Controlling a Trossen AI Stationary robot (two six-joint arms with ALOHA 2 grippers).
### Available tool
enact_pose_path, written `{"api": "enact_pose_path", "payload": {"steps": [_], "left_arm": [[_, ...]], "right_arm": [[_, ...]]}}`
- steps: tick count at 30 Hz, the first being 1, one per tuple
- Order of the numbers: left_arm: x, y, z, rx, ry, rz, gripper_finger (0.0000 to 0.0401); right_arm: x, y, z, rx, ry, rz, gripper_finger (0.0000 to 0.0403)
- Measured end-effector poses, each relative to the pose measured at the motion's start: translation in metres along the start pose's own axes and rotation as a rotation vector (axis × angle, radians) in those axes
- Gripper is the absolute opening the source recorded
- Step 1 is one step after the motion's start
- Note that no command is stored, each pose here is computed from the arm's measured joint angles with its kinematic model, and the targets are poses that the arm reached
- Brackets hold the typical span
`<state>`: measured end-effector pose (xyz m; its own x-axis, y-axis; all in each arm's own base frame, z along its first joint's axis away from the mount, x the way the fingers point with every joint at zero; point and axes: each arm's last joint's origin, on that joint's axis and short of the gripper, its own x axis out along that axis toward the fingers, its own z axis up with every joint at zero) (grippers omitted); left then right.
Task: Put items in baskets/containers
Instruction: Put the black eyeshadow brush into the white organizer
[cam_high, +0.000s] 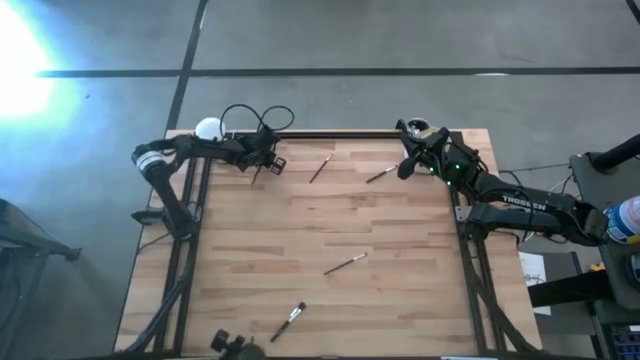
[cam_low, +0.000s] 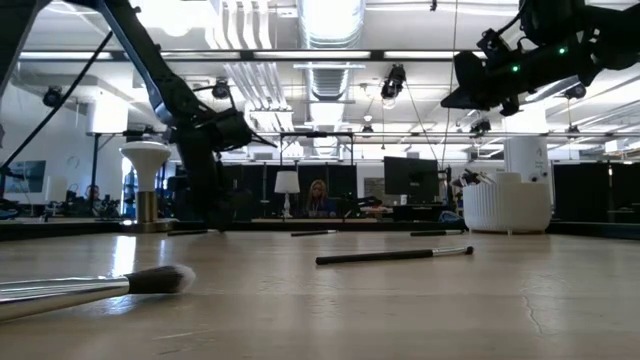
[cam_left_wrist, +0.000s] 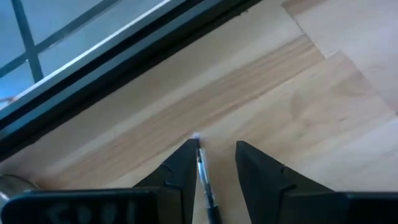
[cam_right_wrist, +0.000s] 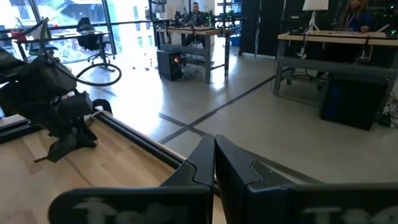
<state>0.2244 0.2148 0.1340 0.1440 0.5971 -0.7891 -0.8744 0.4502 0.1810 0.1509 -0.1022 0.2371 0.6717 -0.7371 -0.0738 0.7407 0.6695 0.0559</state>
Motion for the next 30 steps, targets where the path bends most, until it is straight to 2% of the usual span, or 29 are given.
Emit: {"api": "enact_pose_path", "payload": {"steps": [16,20,26,30], "left_arm": [[0.0039,0.0009,-0.0006,-0.011,-0.009,-0.078,0.0099],[0.0041,0.0006,-0.0018,0.003,-0.006,-0.091,0.0077],[0.0041,-0.0003,-0.0021,0.003,-0.006,-0.108,0.001],[0.0035,-0.0005,-0.0019,0.003,-0.01,-0.11,0.0002]], "right_arm": [[0.0001,0.0,0.0,-0.001,0.0,0.0,0.0008],[0.0001,0.0,0.0,0.0,0.0,0.0,0.0008],[0.0001,0.0,0.0,0.0,0.0,0.0,0.0008],[0.0001,0.0,0.0,0.0,0.0,0.0,0.0008]]}}
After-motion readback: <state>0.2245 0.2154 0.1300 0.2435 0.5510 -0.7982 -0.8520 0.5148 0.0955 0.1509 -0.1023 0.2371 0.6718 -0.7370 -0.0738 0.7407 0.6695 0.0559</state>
